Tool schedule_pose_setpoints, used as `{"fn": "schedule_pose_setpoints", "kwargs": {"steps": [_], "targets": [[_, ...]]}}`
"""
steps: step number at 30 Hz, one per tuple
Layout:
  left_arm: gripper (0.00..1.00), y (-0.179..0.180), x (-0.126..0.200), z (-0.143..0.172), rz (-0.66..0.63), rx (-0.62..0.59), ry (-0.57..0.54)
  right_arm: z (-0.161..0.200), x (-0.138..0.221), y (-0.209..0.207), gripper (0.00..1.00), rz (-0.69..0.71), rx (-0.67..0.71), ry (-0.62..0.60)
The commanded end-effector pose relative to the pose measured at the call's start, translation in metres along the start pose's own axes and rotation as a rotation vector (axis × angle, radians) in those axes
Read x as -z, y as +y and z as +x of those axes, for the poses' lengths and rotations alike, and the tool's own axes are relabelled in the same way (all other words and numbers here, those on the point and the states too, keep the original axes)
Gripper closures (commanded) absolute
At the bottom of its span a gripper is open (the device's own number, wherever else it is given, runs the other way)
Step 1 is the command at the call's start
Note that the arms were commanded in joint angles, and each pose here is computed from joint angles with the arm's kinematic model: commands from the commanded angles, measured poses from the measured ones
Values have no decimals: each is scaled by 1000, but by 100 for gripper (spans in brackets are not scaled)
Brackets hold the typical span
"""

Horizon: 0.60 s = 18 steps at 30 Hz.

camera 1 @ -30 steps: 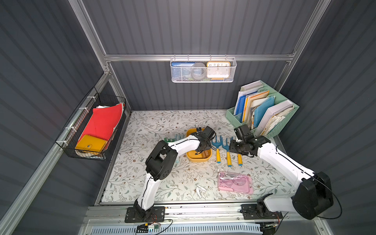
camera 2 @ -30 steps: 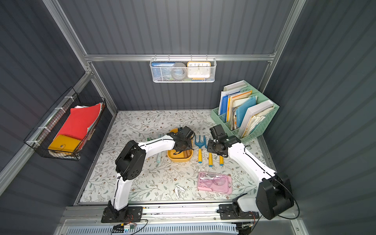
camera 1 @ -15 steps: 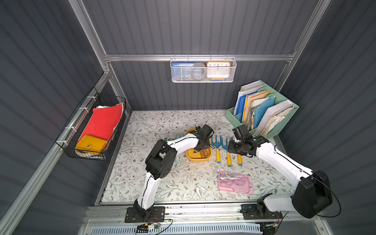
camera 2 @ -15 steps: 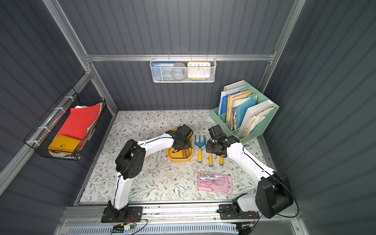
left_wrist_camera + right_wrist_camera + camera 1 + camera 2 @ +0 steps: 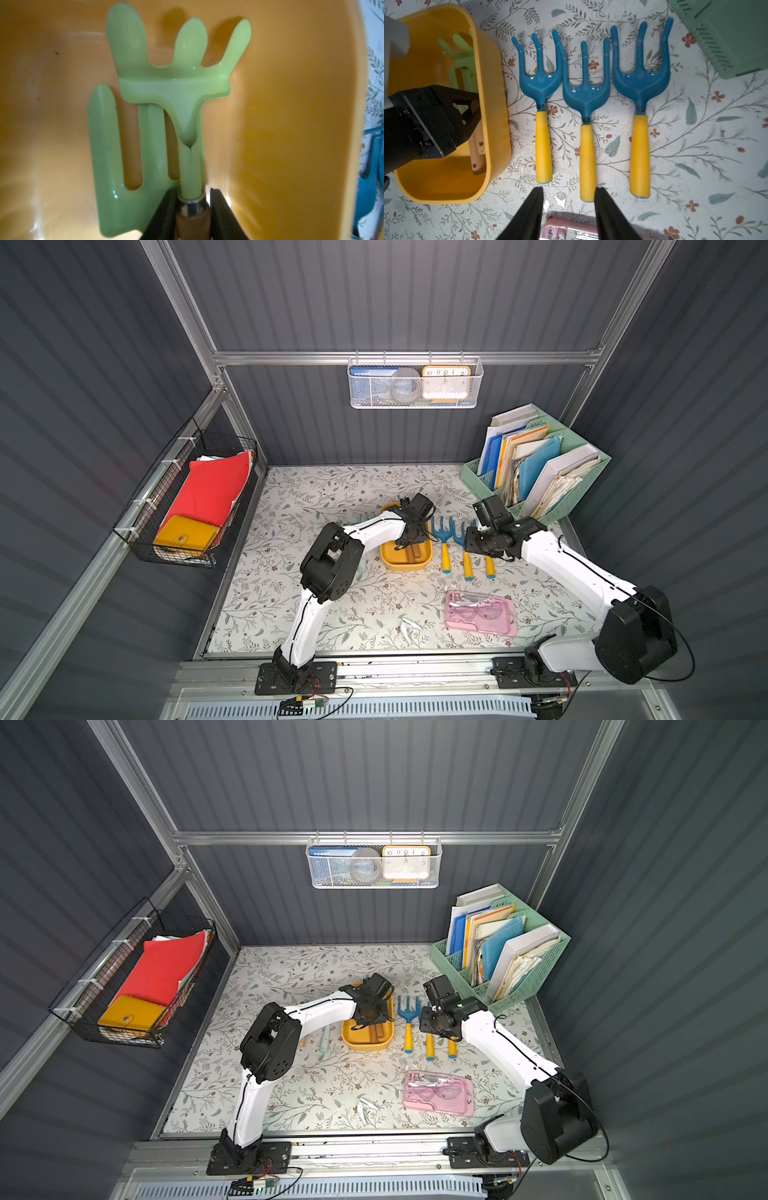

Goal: Take the hand rake out of the storage box
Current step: Pick up the rake from the storage box.

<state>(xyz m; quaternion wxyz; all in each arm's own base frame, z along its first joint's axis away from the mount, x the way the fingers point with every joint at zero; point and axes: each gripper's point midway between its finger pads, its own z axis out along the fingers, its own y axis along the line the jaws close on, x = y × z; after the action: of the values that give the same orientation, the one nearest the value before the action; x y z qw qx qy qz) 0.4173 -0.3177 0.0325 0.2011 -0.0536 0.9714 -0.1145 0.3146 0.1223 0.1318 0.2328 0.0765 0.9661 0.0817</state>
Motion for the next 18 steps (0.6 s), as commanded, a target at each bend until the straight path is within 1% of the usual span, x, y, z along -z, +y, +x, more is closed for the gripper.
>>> {"fn": "schedule_pose_setpoints", "kwargs": {"steps": [1, 5, 9, 12, 18], "targets": [[71, 6, 5, -6, -12, -16, 5, -6, 3, 6, 55, -12, -5, -10], [74, 2, 20, -21, 1, -24, -30, -5, 3, 7, 55, -12, -2, -8], [75, -3, 47, -43, 27, -27, -92, -6, 3, 8, 55, -12, 1, -9], [76, 0, 67, -59, 40, -19, -128, -6, 3, 10, 55, -15, 4, -9], [76, 15, 96, -80, 77, -18, -148, -6, 3, 15, 55, -19, 15, -3]]}}
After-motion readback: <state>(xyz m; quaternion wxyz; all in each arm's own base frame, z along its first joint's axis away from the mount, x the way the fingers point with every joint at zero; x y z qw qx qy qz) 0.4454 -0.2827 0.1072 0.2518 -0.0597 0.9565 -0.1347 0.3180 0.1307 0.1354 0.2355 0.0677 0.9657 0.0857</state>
